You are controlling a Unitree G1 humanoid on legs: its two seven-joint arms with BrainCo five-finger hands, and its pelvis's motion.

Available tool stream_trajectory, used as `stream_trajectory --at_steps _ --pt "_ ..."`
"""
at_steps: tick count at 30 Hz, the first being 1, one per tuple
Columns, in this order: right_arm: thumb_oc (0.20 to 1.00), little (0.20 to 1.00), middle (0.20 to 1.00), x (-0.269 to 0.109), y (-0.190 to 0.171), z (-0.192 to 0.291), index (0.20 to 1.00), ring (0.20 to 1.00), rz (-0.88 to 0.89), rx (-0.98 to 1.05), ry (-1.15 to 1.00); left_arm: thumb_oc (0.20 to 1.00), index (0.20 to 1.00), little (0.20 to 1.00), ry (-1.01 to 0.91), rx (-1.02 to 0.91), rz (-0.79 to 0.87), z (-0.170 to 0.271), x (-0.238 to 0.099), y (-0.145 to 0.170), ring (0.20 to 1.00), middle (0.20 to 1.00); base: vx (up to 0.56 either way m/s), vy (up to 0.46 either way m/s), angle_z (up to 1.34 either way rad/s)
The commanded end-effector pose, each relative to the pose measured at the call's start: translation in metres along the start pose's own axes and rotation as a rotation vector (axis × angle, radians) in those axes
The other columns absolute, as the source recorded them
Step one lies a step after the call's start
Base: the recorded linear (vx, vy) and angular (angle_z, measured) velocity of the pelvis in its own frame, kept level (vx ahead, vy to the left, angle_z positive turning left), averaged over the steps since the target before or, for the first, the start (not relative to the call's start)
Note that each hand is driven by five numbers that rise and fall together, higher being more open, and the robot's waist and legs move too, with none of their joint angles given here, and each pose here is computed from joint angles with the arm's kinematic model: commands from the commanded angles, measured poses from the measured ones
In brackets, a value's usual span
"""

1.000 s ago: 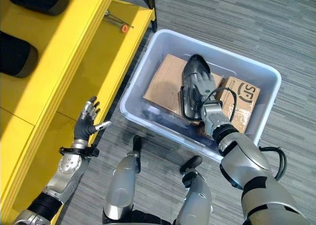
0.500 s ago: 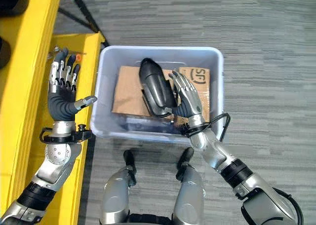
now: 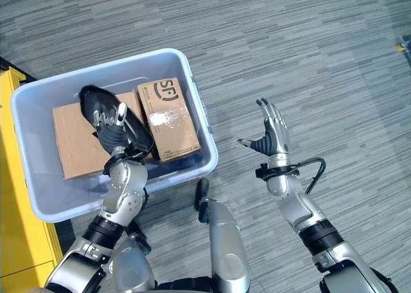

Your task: Move parts from the plastic box to the shelf.

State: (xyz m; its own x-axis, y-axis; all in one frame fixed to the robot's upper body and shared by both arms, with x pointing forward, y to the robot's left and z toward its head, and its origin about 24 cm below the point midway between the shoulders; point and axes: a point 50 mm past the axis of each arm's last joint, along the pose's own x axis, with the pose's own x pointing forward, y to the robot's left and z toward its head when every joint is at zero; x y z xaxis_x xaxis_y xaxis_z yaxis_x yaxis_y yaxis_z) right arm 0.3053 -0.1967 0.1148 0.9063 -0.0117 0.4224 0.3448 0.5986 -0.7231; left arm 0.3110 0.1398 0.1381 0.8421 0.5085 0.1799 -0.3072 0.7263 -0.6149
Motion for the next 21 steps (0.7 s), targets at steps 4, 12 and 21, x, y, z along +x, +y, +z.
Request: stream_trajectory --at_steps 4,12,21 --pt "1.000 1.000 1.000 0.013 -0.006 0.022 1.000 1.000 -0.085 0.067 -0.054 1.000 1.000 1.000 -0.307 0.123 0.220 0.028 -0.001 0.013 1.000 1.000 0.00 -0.068 0.01" --pt "1.000 1.000 1.000 0.009 -0.001 0.024 1.000 1.000 -0.050 0.062 -0.058 1.000 1.000 1.000 -0.249 0.278 0.219 0.015 0.009 0.019 1.000 1.000 0.00 -0.045 0.03" --pt "1.000 1.000 1.000 0.011 0.004 0.025 1.000 1.000 -0.023 0.066 -0.058 1.000 1.000 1.000 -0.211 0.402 0.304 0.004 0.021 0.032 1.000 1.000 -0.01 -0.027 0.02"
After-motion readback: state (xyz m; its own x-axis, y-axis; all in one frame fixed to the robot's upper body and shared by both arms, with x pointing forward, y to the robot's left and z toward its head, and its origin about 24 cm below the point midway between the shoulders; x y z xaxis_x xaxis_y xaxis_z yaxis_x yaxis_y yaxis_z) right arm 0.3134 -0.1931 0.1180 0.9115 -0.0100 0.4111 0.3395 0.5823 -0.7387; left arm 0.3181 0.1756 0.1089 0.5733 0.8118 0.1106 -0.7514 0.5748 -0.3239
